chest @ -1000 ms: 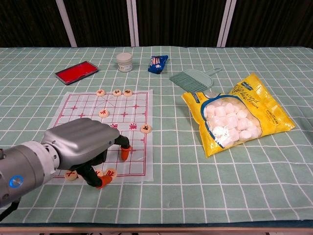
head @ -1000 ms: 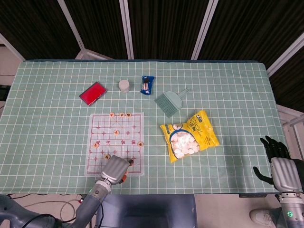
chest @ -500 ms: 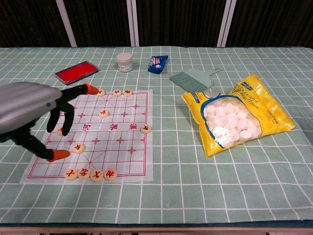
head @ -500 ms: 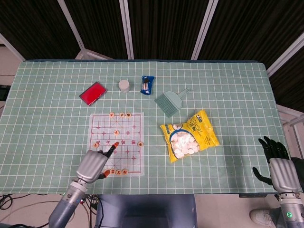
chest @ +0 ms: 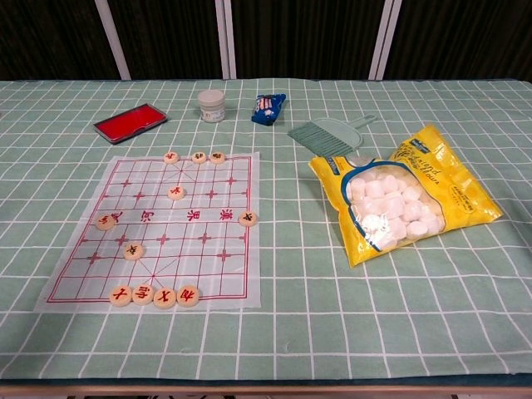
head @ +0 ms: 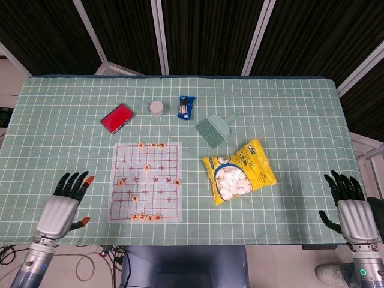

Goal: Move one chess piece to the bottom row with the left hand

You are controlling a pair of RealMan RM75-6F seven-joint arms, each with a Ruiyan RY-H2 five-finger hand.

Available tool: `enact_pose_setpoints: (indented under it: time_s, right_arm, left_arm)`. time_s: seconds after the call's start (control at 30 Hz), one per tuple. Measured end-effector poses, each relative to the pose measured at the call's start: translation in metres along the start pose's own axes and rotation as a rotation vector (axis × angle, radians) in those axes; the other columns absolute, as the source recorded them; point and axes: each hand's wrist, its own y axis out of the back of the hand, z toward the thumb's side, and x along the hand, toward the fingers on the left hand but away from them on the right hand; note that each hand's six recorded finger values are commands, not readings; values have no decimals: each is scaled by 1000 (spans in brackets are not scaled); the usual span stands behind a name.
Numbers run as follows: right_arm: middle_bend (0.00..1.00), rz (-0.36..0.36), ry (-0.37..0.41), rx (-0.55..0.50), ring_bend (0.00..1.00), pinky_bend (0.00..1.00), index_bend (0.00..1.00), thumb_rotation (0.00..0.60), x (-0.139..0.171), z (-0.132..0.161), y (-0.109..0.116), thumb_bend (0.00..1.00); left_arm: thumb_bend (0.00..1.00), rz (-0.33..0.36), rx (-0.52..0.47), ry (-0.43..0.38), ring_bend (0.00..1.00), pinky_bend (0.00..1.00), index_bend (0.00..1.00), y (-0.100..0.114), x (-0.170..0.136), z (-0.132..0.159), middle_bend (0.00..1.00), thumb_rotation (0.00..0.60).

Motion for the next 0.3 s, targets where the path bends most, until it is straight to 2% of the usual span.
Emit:
enact_pose_setpoints:
  time_s: [0.13,0.3]
  right_arm:
    - [0,-17,11,10,0,0,0,600,1,0,1,343]
    - [0,-57,27,25,0,0,0,600,1,2,6,344]
  left_arm:
    - [24,25,-7,21,0,0,0,2,-8,-24,0,600]
    - [25,43,13,34,0,0,0,5,-13,-32,0,600]
